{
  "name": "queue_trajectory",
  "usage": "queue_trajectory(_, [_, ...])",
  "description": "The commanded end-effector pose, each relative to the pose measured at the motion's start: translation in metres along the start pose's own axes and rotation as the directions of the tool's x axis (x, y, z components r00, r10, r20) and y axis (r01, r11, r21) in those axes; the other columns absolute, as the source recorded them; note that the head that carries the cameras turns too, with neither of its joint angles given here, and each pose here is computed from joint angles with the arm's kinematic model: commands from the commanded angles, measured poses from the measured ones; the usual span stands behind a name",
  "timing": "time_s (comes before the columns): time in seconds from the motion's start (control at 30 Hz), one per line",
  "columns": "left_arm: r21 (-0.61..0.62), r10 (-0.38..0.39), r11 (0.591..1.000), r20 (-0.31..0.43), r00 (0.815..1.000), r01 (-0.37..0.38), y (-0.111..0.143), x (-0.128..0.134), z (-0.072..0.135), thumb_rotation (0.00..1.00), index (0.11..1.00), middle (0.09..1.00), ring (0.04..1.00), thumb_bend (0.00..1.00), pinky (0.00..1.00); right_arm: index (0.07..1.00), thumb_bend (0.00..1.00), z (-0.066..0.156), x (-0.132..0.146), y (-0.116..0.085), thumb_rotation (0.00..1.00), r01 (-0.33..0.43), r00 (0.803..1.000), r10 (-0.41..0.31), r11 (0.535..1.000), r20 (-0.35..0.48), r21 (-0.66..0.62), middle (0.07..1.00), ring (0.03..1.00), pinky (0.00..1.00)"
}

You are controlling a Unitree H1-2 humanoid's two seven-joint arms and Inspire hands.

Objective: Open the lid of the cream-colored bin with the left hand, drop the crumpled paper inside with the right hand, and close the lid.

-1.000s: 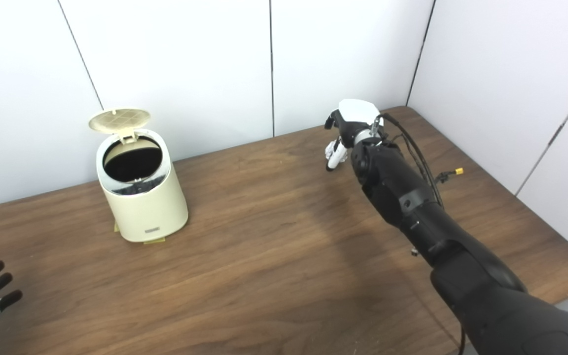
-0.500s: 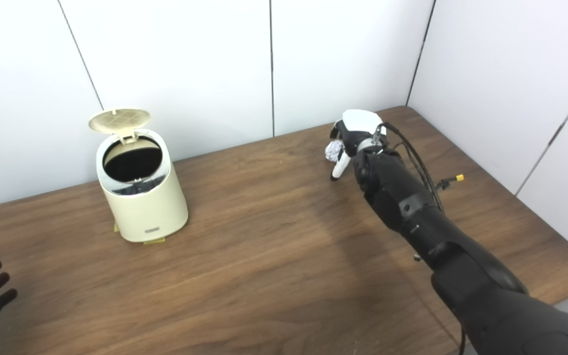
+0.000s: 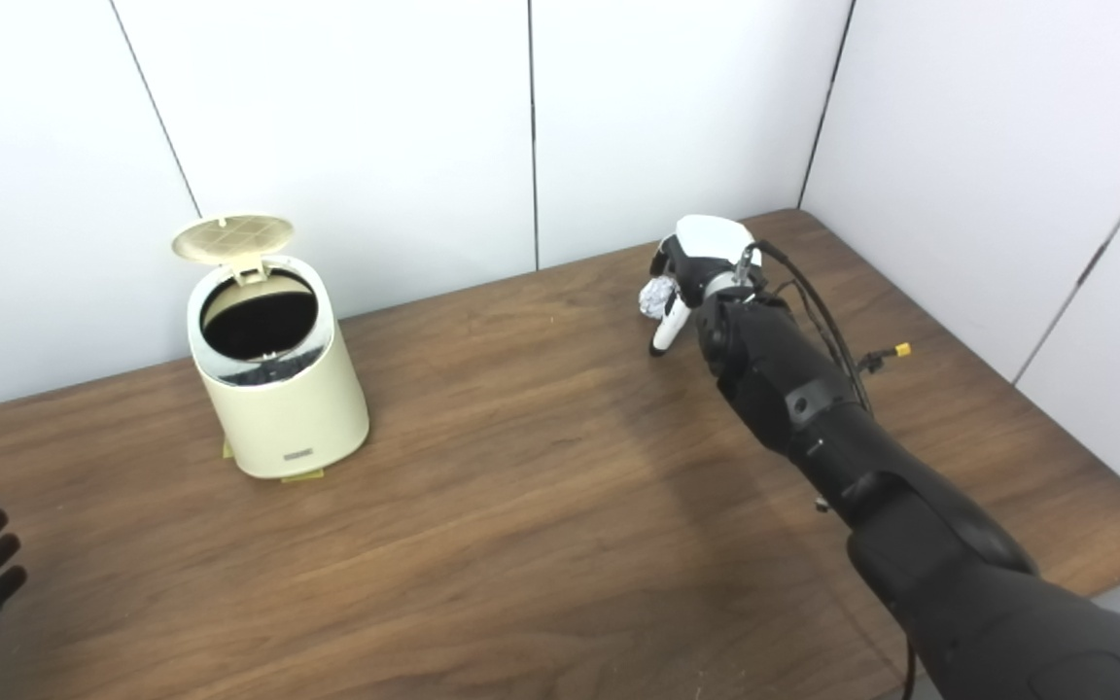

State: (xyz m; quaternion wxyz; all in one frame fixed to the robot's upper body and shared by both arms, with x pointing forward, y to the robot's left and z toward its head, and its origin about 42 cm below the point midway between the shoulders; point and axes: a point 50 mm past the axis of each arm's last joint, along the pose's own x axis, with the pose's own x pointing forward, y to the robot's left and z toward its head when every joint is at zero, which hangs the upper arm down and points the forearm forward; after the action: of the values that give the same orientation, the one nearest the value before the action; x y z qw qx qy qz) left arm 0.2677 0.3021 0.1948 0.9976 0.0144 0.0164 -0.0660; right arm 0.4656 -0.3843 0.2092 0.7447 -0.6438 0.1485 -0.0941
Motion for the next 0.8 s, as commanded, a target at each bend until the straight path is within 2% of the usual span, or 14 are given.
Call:
queue_trajectory(0.0, [0.009,-0.019,1.000,0.073,0.997,0.018,-0.002,0.003,0.020,0.77,1.000,1.000,1.000,0.61,0.99,0.668,0.85,0.003,0.004,-0.016,0.03,0.061,0.998,-0.060,0.998,0.019,-0.026,0.742,0.796,0.69])
queue_trajectory(0.03, [0.007,-0.019,1.000,0.079,0.997,0.018,-0.003,0.002,0.021,0.77,1.000,1.000,1.000,0.61,0.98,0.662,0.84,0.004,0.004,-0.015,0.01,0.064,0.998,-0.063,0.998,0.023,-0.029,0.716,0.742,0.72])
queue_trajectory(0.1, [0.005,-0.019,1.000,0.086,0.996,0.018,-0.004,0.001,0.023,0.78,1.000,1.000,1.000,0.62,0.98,0.656,0.83,0.004,0.004,-0.014,0.00,0.064,0.998,-0.064,0.998,0.025,-0.023,0.680,0.674,0.70])
queue_trajectory(0.13, [-0.001,-0.018,1.000,0.090,0.996,0.018,-0.005,0.001,0.024,0.79,1.000,1.000,1.000,0.62,0.98,0.650,0.81,0.004,0.004,-0.013,0.00,0.062,0.998,-0.062,0.998,0.026,-0.015,0.647,0.602,0.60])
queue_trajectory(0.17, [-0.006,-0.017,1.000,0.093,0.996,0.018,-0.006,0.001,0.024,0.78,1.000,1.000,1.000,0.62,0.98,0.640,0.80,0.003,0.005,-0.013,0.00,0.059,0.998,-0.059,0.998,0.025,-0.008,0.626,0.566,0.55])
queue_trajectory(0.2, [-0.012,-0.015,1.000,0.096,0.995,0.017,-0.006,0.001,0.025,0.78,1.000,1.000,1.000,0.62,0.98,0.589,0.66,0.003,0.005,-0.012,0.00,0.057,0.998,-0.057,0.998,0.023,-0.001,0.572,0.486,0.51])
queue_trajectory(0.27, [-0.020,-0.012,1.000,0.103,0.995,0.014,-0.008,0.001,0.026,0.79,1.000,1.000,1.000,0.60,0.98,0.527,0.55,0.000,0.005,-0.009,0.00,0.045,0.999,-0.045,0.999,0.012,0.003,0.522,0.422,0.47])
queue_trajectory(0.37, [-0.026,-0.010,1.000,0.107,0.994,0.012,-0.008,0.001,0.027,0.79,1.000,1.000,1.000,0.58,0.97,0.492,0.52,-0.003,0.003,-0.006,0.00,0.018,1.000,-0.018,1.000,-0.011,0.015,0.515,0.417,0.45])
queue_trajectory(0.47, [-0.027,-0.005,1.000,0.109,0.994,0.008,-0.007,0.000,0.028,0.80,1.000,1.000,1.000,0.57,0.97,0.461,0.52,-0.008,0.005,0.001,0.00,-0.007,1.000,0.007,1.000,-0.022,0.011,0.527,0.447,0.48])
queue_trajectory(0.67, [-0.024,-0.007,1.000,0.118,0.993,0.010,-0.008,0.000,0.030,0.82,1.000,1.000,1.000,0.55,0.98,0.459,0.52,-0.010,0.006,0.004,0.00,-0.031,0.999,0.031,0.999,-0.025,0.017,0.524,0.458,0.48])
queue_trajectory(0.77, [-0.026,-0.010,1.000,0.124,0.992,0.013,-0.008,-0.001,0.032,0.82,1.000,1.000,1.000,0.53,0.99,0.455,0.52,-0.013,0.007,0.005,0.00,-0.040,0.999,0.041,0.999,-0.025,0.026,0.525,0.475,0.50])
